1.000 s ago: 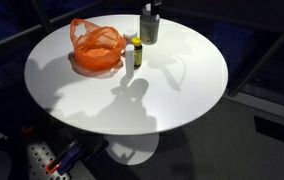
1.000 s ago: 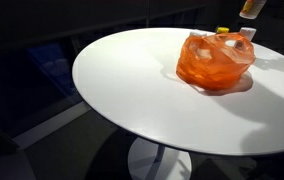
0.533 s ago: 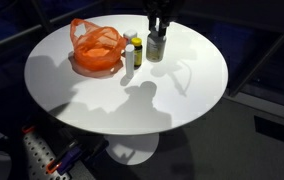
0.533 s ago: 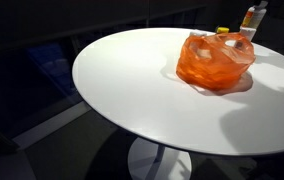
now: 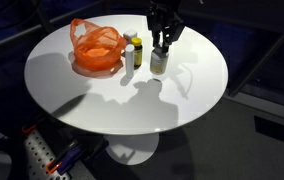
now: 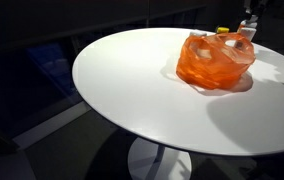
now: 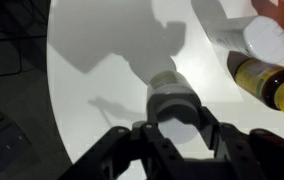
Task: Remove the white bottle from the plastic
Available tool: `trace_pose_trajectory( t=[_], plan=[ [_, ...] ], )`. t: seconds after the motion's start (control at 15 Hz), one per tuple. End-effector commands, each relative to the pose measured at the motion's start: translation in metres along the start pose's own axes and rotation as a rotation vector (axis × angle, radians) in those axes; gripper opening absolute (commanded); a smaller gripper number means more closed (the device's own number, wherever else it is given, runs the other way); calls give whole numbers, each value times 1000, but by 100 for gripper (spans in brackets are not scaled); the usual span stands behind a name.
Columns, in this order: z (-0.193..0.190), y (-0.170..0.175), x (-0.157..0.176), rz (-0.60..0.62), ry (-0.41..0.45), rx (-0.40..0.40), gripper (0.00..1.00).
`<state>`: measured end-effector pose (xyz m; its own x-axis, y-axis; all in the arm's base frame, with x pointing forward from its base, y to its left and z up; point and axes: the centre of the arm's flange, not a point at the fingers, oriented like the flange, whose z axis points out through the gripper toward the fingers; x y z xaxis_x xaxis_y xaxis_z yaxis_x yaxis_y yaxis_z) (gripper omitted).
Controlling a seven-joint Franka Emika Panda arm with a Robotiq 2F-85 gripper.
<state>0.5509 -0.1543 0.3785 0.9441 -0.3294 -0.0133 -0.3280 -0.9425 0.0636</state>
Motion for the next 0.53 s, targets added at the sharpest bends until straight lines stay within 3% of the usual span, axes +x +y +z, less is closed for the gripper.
trace_pose_trajectory(
  t=[0.0,0.47],
  plan=[
    [17,-7,9,12,9,-11,19],
    [36,-20,9,-8,13,-5,19]
  ],
)
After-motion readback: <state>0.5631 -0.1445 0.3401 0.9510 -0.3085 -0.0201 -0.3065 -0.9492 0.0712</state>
